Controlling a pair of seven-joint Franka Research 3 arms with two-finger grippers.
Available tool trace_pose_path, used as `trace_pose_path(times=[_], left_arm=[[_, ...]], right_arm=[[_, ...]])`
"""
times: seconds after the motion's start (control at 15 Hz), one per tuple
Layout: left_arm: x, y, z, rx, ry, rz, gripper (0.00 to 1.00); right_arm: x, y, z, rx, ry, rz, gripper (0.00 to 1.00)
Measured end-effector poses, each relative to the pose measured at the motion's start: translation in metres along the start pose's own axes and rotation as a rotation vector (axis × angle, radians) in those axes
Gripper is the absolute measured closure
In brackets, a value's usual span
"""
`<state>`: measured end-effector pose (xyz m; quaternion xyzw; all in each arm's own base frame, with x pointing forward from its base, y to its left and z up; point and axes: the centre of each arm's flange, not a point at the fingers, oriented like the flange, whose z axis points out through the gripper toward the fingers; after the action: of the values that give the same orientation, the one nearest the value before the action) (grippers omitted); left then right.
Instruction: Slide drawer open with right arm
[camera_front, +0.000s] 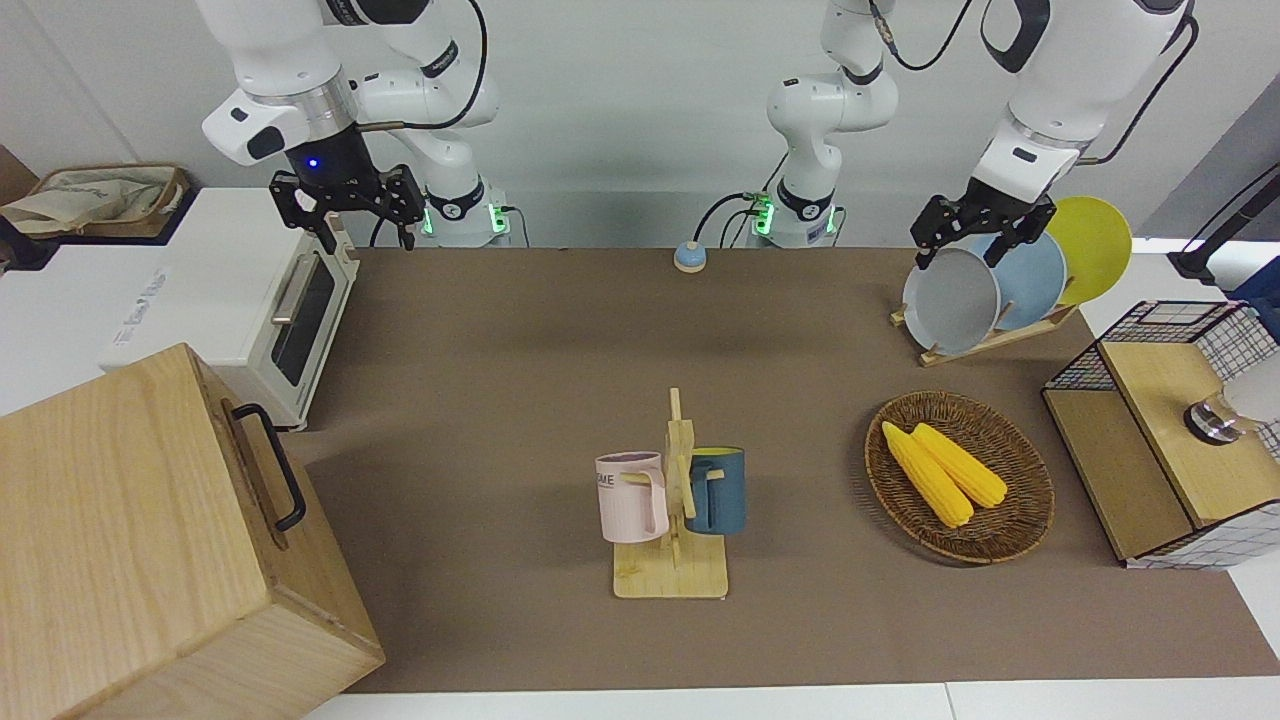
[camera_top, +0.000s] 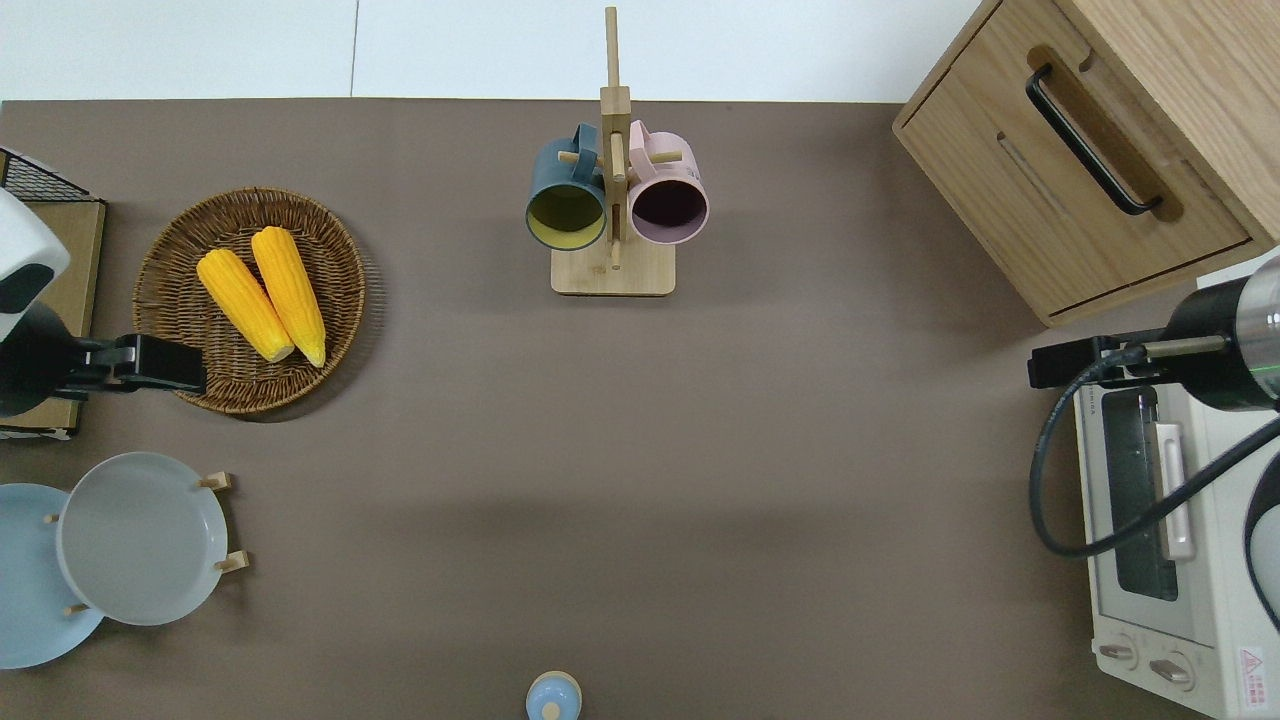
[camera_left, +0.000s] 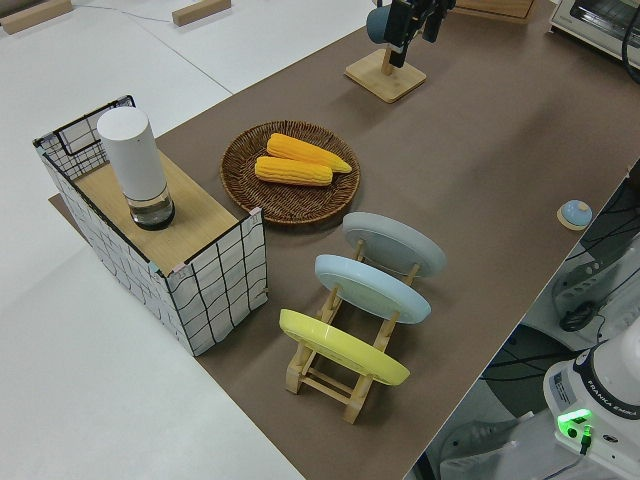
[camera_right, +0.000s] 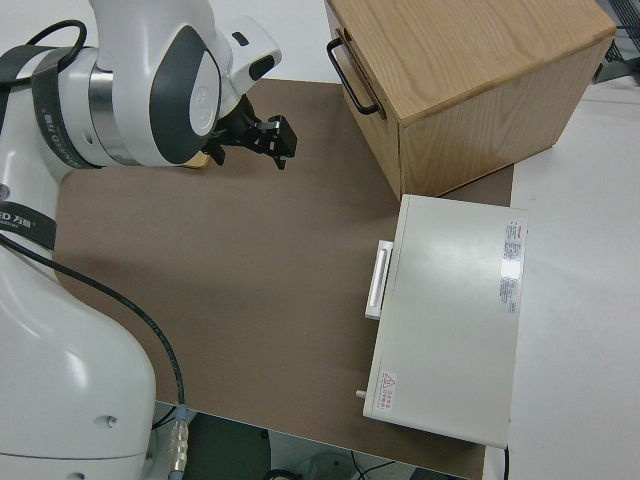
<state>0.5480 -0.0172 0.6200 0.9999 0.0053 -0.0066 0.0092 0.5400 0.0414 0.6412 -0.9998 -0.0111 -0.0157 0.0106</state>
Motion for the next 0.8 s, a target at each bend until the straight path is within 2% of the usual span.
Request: trace_pose_path(times=[0.47, 0.8], left_arm=[[0.000, 0.000, 0.000, 0.000, 0.000, 0.000, 0.00], [0.000, 0.000, 0.000, 0.000, 0.000, 0.000, 0.00]], right_arm=[[-0.001, -0.008, 0.000, -0.001, -0.001, -0.014, 0.01], [-0.002, -0.027, 0.000, -0.047, 0.002, -0.058, 0.01]])
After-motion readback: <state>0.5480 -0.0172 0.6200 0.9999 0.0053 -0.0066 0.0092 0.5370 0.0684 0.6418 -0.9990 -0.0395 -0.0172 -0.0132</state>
